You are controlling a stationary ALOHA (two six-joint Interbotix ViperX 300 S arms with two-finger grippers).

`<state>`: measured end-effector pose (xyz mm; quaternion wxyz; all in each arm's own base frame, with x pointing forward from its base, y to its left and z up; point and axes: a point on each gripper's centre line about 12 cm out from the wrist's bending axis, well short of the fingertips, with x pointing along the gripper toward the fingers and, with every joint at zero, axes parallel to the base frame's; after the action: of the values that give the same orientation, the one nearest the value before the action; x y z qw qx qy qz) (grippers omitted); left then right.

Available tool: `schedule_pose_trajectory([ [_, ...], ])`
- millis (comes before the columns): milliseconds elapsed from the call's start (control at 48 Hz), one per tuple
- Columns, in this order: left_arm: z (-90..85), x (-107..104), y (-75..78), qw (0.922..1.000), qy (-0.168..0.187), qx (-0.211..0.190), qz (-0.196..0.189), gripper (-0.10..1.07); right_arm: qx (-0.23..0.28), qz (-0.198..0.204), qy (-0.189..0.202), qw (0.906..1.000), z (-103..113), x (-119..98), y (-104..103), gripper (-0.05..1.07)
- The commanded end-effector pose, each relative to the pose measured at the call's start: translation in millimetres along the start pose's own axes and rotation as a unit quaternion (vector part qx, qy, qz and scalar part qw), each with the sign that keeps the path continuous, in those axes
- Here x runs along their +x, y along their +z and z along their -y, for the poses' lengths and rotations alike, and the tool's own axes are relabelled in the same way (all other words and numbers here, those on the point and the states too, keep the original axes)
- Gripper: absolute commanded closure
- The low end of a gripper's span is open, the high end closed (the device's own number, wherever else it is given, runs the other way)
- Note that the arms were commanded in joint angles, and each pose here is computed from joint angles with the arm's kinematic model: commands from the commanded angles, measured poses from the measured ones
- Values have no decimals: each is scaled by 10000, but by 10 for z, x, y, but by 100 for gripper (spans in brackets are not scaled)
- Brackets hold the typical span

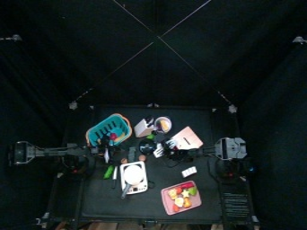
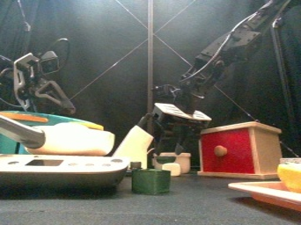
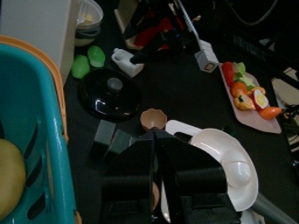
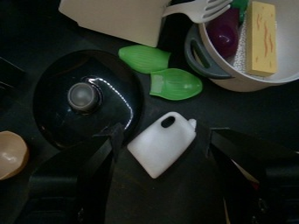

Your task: Grab seaweed

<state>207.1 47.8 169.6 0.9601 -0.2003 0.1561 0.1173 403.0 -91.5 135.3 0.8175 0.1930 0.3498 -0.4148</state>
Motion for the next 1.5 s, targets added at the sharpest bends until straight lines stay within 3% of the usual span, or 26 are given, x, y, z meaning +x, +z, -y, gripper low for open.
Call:
schedule_pose_trajectory([
  [0, 20, 11, 34, 10000, -39, 9, 49, 55, 63, 191, 259, 9995, -145, -171, 128, 6],
  [292, 69, 16, 35, 9998, -156, 74, 50, 55, -481, 40, 1294, 9904, -775, -736, -353, 6],
  [500, 71, 17, 42, 9998, -157, 59, 58, 55, -546, -357, 1824, 9811, -1037, -1000, -719, 6],
  [833, 68, 17, 42, 9998, -152, 72, 59, 55, -779, -678, 2093, 9724, -1330, -966, -1095, 6],
  [1229, 66, 16, 37, 9999, -147, 56, 54, 55, -836, -845, 1932, 9739, -1313, -847, -1249, 7],
  [1479, 65, 16, 37, 9999, -145, 49, 55, 55, -840, -871, 1879, 9747, -1314, -793, -1270, 19],
])
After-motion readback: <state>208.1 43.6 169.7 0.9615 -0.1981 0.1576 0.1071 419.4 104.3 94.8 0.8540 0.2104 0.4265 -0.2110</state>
